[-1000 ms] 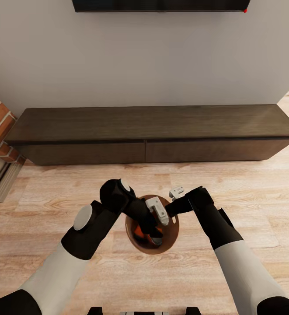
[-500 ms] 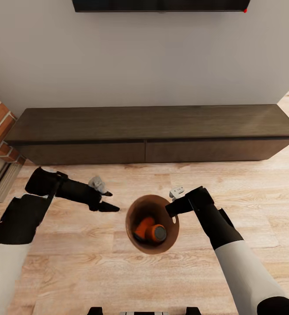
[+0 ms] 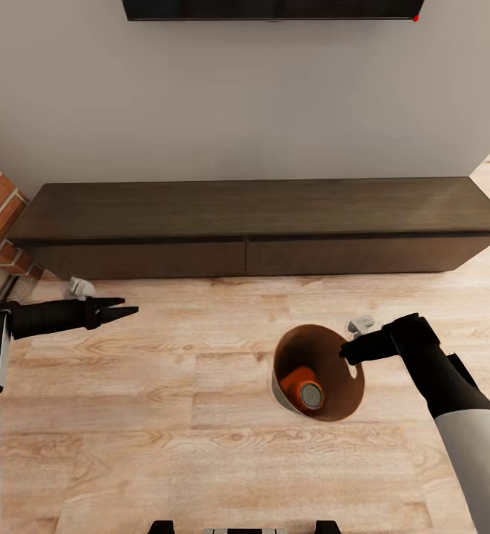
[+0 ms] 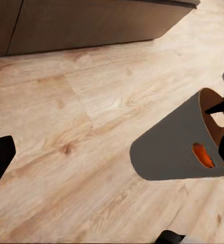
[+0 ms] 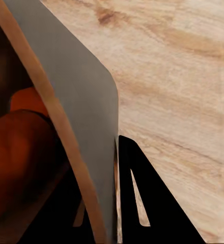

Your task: Put the three can of soda from the living room inside the tash can in the kitchen.

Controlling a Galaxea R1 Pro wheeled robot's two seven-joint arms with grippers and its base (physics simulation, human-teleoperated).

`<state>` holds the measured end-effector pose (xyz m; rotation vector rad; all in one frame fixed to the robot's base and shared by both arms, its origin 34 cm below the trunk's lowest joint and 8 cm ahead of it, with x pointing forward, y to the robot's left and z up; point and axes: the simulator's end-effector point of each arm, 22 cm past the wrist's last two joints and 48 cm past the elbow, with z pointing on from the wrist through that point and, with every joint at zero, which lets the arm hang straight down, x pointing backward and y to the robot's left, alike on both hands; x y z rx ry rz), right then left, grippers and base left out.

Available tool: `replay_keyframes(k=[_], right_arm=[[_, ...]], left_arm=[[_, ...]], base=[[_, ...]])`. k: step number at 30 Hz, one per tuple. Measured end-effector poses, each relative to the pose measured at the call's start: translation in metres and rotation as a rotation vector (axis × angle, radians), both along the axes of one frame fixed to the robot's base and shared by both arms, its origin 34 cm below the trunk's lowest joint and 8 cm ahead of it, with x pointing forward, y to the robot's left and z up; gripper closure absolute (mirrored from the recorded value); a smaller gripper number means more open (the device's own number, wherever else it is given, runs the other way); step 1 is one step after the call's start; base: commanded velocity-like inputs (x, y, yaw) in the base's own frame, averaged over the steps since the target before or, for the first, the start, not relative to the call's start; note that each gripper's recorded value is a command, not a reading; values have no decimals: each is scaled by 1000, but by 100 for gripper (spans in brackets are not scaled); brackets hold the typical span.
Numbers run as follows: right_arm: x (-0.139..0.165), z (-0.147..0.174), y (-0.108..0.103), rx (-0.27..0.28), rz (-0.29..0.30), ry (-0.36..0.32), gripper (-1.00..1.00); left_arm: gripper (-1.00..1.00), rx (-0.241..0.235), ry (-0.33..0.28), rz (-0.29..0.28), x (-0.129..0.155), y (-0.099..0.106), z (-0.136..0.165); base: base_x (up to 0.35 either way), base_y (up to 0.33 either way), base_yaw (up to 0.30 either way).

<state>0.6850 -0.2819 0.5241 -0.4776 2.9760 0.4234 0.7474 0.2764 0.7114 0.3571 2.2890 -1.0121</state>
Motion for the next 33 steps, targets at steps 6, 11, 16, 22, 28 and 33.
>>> replay_keyframes(k=[6,11,16,22,28,33], right_arm=[[8,14,-52,-13,47,-76,100],[-2,15,-84,13,86,-168,100],[-11,27,-98,105,75,-262,100],[-42,27,-130,80,61,-323,100],[-76,31,-160,54,20,-415,100],[-80,40,-181,24,-57,-467,100]], left_arm=[[-100,143,-2,65,-10,21,-44],[-100,193,-4,97,-15,23,-70],[-100,262,7,125,-30,33,-108],[-100,363,-4,165,-60,46,-167],[-100,439,-27,203,-100,53,-226],[-100,526,-52,274,-125,68,-262]], base=[[0,0,0],[0,0,0],[0,0,0],[0,0,0],[0,0,0],[0,0,0]])
